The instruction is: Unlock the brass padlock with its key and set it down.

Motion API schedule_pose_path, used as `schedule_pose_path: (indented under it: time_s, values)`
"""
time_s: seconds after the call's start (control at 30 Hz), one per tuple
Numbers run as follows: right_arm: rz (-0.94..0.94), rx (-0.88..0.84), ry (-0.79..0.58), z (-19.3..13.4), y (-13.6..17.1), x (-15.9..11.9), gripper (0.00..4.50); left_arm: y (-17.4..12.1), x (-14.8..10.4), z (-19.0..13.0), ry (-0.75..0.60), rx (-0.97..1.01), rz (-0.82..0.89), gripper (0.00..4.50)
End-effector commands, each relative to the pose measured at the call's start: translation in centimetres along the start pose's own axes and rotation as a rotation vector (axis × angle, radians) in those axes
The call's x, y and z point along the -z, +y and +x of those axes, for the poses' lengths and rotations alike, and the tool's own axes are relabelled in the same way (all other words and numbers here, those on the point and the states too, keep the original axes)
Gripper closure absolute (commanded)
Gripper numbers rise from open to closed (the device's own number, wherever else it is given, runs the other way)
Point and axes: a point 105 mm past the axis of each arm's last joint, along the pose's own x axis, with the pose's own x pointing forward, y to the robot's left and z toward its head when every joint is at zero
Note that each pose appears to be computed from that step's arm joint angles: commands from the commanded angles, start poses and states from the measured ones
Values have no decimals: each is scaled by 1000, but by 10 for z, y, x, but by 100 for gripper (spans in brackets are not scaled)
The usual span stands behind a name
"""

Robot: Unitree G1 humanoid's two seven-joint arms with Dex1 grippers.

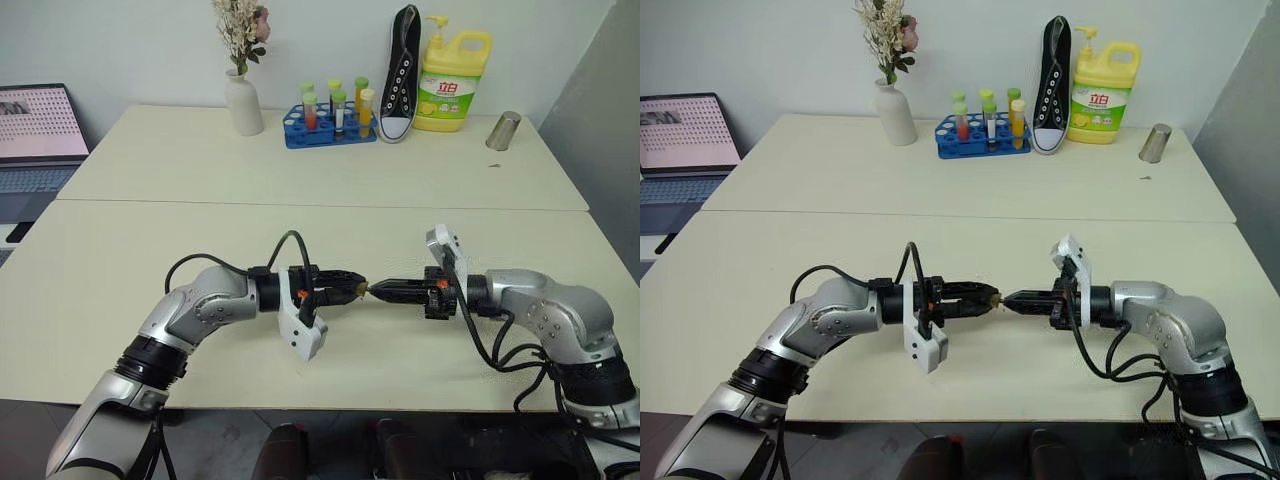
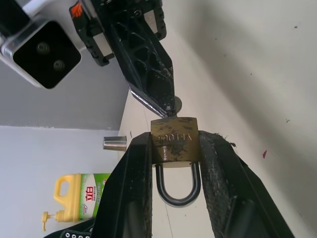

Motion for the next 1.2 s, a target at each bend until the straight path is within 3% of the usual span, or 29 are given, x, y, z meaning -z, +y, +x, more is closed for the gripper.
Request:
schedule_pose_path:
  time_s: [0.03, 0.43, 1.2]
  values:
    - [70, -30, 16, -1, 2, -6, 450, 8, -5, 0, -31, -33, 49, 354]
    - [320, -44, 84, 0, -5, -17, 450, 5, -8, 2, -38, -36, 97, 354]
    - [445, -61, 105, 4, -5, -23, 450, 2, -9, 3, -45, -42, 105, 354]
